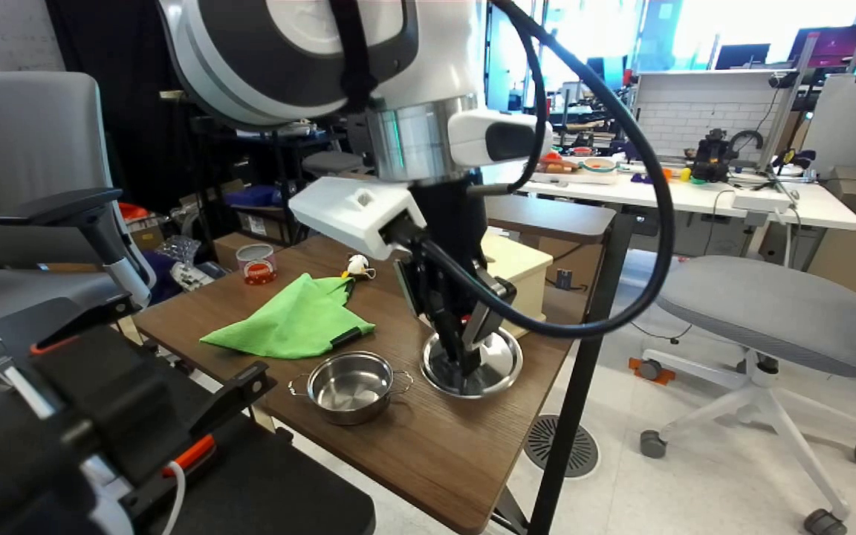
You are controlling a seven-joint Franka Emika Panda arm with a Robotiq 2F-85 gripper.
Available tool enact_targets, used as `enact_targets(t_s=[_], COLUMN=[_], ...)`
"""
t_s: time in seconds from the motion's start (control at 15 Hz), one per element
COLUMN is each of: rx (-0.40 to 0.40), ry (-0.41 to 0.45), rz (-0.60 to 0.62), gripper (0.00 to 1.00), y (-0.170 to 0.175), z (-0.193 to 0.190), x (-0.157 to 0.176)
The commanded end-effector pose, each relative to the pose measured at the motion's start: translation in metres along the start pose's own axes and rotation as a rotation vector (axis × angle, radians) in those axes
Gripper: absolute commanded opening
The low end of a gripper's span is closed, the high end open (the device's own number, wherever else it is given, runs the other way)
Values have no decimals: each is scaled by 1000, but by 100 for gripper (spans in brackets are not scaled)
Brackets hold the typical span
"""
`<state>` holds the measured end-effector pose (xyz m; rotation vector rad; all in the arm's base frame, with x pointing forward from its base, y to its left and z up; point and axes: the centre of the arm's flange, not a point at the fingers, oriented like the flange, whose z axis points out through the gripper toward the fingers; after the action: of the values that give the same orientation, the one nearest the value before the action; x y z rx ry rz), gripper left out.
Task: Remove the silver lid from the silver pot
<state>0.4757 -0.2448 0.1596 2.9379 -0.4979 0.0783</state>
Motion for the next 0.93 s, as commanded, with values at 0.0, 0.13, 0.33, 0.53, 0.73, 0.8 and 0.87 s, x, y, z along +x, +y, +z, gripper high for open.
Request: enact_targets(t_s=[0.0,0.13,0.33,0.53,0.73,0.8,0.87], rx=[-22,-32,-45,-51,-54,-48,-44], ry=[-58,-87,-118,-135,-146,-142,-135], rz=[18,20,19,33,43,44,44], gripper=[6,6,6,6,47,48,53], y=[10,8,0,-4,-6,-6,-7], z=[42,62,90,104,102,96,91], x=[13,11,13,17,23,23,23])
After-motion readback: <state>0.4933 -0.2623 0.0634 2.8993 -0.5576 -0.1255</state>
